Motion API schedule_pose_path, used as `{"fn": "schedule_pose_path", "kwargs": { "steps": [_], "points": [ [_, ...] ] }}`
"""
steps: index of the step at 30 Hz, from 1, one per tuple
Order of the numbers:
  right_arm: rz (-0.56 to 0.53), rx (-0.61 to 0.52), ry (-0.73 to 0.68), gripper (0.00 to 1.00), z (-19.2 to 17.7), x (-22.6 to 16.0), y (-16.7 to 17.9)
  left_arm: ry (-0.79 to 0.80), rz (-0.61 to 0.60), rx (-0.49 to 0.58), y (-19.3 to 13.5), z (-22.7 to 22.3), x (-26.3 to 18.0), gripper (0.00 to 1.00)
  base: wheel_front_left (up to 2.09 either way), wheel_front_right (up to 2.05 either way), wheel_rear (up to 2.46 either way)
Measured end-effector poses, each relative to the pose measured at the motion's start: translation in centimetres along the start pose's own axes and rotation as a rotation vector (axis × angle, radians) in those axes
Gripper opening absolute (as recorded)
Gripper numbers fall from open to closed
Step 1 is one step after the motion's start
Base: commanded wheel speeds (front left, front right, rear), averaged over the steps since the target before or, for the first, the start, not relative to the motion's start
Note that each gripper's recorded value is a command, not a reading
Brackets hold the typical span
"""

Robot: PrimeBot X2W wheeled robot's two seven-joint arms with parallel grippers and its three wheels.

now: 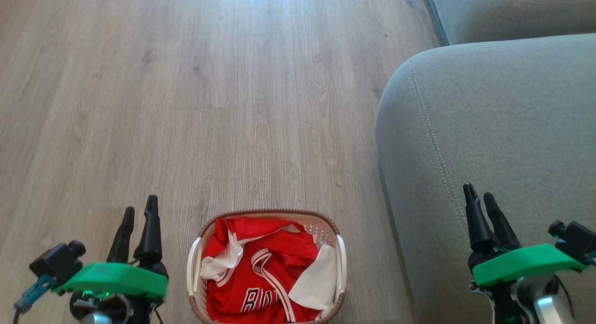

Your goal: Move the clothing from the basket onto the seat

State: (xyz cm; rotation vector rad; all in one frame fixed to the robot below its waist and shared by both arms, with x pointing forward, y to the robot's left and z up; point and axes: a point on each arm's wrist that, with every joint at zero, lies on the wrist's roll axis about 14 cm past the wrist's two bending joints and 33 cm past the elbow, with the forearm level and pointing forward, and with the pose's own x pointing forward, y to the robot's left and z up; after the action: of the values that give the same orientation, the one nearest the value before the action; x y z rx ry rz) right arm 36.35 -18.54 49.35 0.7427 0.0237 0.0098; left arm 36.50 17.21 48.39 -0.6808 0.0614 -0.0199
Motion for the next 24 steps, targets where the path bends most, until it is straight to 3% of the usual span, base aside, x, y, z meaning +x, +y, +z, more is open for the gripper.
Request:
{"fn": "schedule_pose_path", "kwargs": {
  "steps": [24],
  "points": [
    [0.075, -0.245, -0.027, 1.0, 0.1, 0.1, 1.8, -0.047, -0.069, 0.268, -1.7, 0.8, 0.5, 1.0, 0.0, 0.0, 0.0]
  ]
}}
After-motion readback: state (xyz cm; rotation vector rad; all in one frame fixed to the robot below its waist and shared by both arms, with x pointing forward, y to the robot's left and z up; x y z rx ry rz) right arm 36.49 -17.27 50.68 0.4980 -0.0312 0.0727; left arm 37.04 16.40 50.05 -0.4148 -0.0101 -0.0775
